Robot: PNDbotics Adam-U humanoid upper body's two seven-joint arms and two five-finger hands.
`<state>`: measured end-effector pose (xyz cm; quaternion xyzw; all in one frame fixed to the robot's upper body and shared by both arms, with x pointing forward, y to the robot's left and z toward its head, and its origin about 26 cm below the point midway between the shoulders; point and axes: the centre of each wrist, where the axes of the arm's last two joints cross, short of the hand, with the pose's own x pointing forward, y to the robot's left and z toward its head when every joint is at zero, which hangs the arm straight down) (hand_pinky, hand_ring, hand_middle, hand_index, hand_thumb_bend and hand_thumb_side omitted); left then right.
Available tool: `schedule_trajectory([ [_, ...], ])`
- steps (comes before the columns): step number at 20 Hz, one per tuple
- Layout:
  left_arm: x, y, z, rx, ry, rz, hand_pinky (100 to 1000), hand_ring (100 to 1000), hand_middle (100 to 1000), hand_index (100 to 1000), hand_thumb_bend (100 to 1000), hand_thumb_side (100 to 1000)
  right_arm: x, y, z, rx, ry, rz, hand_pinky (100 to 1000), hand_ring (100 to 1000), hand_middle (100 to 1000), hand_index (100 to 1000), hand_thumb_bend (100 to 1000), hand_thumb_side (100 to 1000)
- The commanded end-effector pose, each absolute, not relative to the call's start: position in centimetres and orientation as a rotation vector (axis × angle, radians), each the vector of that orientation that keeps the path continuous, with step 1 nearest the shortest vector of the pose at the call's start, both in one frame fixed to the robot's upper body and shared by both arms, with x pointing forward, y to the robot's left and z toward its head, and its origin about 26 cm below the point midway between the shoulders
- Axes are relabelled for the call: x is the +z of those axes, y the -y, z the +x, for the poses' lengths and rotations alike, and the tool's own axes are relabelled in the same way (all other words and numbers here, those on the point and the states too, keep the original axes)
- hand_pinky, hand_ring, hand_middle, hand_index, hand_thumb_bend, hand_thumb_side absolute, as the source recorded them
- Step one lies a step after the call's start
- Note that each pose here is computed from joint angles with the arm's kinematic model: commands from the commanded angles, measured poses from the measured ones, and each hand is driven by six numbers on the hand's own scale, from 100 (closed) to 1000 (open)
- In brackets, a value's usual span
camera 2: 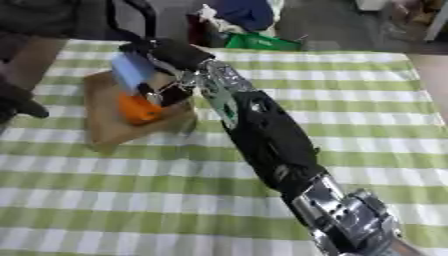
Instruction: Pick up objects on the table and place them in the box.
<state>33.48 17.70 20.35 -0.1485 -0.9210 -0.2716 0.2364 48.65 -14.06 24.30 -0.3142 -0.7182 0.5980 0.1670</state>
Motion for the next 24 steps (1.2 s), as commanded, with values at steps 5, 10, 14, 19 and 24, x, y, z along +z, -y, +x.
schedule_trajectory([
  [5,21.5,-17.5,33.0,-0.751,2.566,-0.417,655,636,653,843,230,566,26.5,12.9,48.0,1.731,2.151,-1.014,887,917,1000,1000,258,424],
  [10,21.6,-17.6,32.9,-0.748,2.568,-0.415,655,636,653,843,232,564,26.5,12.8,47.9,1.743,2.16,-1.03,888,919,1000,1000,243,435],
  [14,21.6,-17.6,32.9,-0.746,2.568,-0.41,655,636,652,842,232,564,26.6,13.0,47.9,1.711,2.182,-1.026,873,899,1000,1000,192,396],
  [19,21.2,-18.3,32.9,-0.725,2.556,-0.372,654,636,643,842,229,563,27.1,13.2,47.5,1.615,2.277,-0.94,855,870,954,1000,100,249],
  [24,20.0,-20.0,33.1,-0.672,2.513,-0.275,653,637,640,841,226,561,29.5,13.6,45.4,1.492,2.443,-0.772,847,857,909,1000,100,129],
])
